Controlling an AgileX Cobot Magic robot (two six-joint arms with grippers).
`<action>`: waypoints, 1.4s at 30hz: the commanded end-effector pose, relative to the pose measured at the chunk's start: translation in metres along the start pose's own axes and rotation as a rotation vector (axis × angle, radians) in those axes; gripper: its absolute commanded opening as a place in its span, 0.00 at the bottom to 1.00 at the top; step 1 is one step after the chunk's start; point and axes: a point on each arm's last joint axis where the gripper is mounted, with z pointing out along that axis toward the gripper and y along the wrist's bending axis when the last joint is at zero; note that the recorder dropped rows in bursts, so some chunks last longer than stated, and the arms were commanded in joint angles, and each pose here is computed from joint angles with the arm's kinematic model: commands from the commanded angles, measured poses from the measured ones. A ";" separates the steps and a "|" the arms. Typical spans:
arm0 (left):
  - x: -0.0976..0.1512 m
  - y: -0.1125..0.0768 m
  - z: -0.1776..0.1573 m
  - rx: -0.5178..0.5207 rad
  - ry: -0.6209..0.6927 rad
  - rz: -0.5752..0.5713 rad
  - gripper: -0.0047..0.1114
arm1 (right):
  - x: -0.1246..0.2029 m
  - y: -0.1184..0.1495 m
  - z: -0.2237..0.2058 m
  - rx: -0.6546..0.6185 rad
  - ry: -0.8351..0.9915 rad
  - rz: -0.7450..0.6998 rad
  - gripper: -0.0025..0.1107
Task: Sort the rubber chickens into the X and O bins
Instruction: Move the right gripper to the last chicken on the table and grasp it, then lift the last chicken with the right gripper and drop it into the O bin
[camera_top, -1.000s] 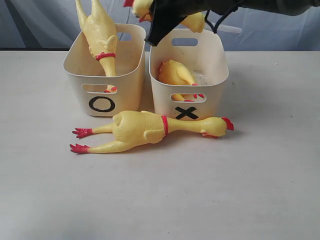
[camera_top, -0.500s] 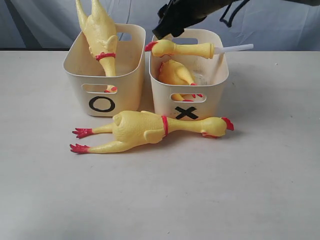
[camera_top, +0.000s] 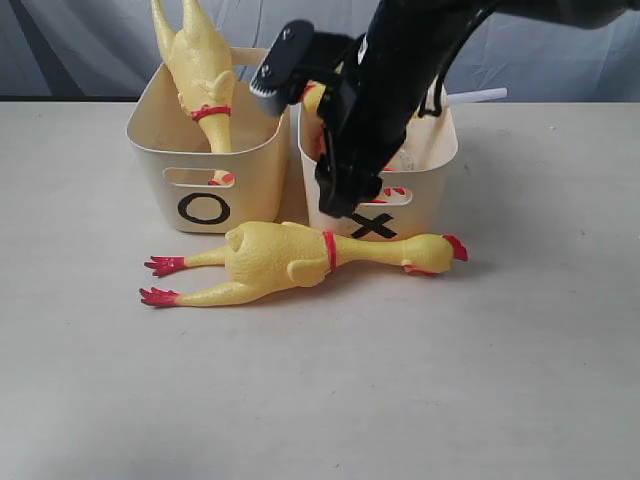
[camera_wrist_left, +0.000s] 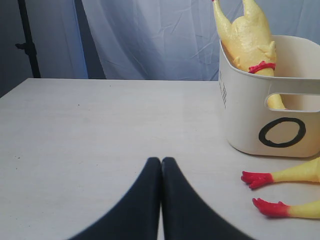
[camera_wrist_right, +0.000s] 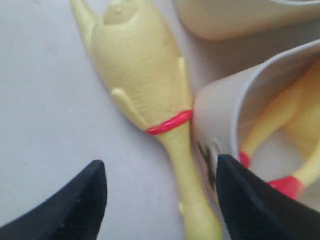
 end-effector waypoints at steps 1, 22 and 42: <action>-0.002 0.000 -0.001 0.004 -0.021 -0.004 0.04 | -0.004 0.015 0.034 -0.102 0.091 -0.043 0.55; -0.002 0.000 -0.001 0.004 -0.021 -0.004 0.04 | -0.051 0.031 0.109 0.081 -0.106 -0.292 0.55; -0.002 0.000 -0.001 0.004 -0.021 -0.004 0.04 | -0.027 0.058 0.138 -0.148 0.176 -0.256 0.01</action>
